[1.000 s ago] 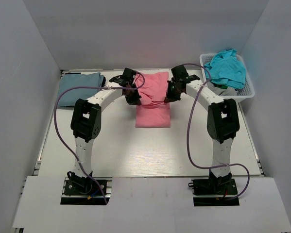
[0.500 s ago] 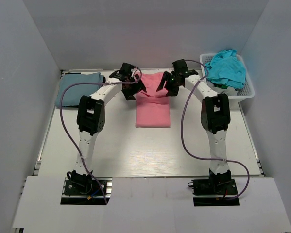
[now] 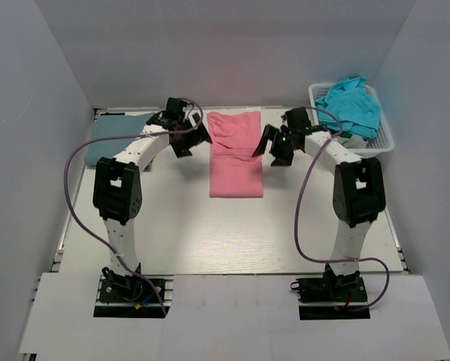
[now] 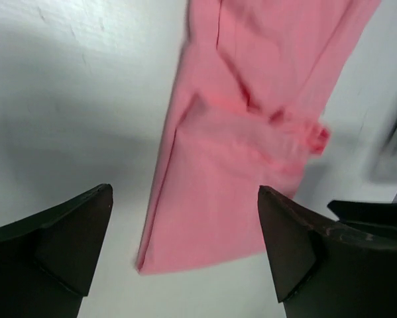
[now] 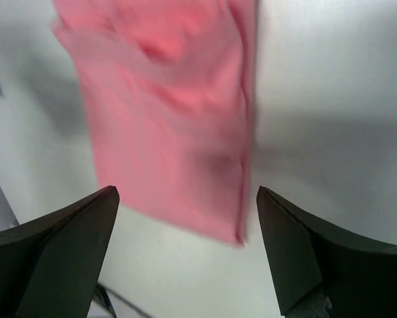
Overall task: Fold and stack the t-shirts
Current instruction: Grab one side of the 2/3 rectangular tshirt with both arms
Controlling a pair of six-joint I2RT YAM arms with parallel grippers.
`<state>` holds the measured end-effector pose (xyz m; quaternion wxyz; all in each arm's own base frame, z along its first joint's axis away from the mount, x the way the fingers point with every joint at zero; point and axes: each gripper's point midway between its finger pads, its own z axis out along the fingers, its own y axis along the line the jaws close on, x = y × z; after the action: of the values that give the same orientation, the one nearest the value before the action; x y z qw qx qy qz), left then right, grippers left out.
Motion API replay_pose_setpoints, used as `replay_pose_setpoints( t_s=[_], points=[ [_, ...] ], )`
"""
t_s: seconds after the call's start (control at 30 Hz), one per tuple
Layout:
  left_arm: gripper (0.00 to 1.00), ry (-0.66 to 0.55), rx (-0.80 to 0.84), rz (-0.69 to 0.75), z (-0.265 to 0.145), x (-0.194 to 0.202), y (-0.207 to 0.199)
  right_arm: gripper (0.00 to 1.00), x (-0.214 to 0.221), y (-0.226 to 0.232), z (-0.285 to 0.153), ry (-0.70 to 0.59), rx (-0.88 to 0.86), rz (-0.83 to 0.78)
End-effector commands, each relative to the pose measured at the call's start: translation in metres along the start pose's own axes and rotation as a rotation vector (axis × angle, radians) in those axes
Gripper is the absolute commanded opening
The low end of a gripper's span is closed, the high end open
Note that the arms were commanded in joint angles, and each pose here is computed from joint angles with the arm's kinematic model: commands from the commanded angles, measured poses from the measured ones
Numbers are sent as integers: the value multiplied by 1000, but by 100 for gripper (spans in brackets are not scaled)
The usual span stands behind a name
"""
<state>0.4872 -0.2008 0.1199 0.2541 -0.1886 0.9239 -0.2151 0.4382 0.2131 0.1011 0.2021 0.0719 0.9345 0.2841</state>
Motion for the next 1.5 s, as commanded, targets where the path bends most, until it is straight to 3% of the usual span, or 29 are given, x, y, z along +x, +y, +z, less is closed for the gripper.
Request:
replay_pose_setpoints(
  t_s=[0.0,0.17,0.33,0.43,0.57,0.67,0.7,0.77,0.8,0.87,0.9,0.93,0.97,1.1,1.27,1.47],
  points=[
    [100,120,73,119,-23,64,-6,90,50,-11,-19,71,-13,-62],
    [100,259,36,155,-17,139,22,90,95,-31,-28,98,-9,-42],
    [100,322,-7,179,-7,169,34,90,108,-29,-17,133,-46,-38],
    [91,335,-48,176,2,179,46,90,118,-37,-6,171,-40,-28],
    [69,367,-57,161,13,191,55,83,124,-41,12,199,-53,-21],
    [58,385,-58,157,16,196,59,81,132,-41,19,228,-62,-8],
    [53,392,-64,156,16,199,62,78,133,-42,21,232,-62,-6],
    [47,390,-62,156,21,200,64,62,140,-43,24,245,-74,-1],
    [44,385,-51,165,21,202,60,47,144,-42,26,256,-79,1],
    [38,392,-58,164,24,205,64,33,148,-42,27,254,-82,6],
    [17,391,-59,155,24,205,63,21,150,-43,30,259,-79,10],
    [8,401,-56,153,27,207,63,3,150,-42,31,257,-77,6],
    [0,413,-69,150,25,209,66,0,150,-42,30,255,-75,6],
    [0,412,-68,151,18,209,66,0,148,-38,23,244,-70,-2],
    [0,403,-83,171,-35,209,61,0,162,-26,-18,292,-58,-33],
    [0,557,-53,150,-107,250,66,0,218,-16,-95,421,-65,-37]
  ],
)
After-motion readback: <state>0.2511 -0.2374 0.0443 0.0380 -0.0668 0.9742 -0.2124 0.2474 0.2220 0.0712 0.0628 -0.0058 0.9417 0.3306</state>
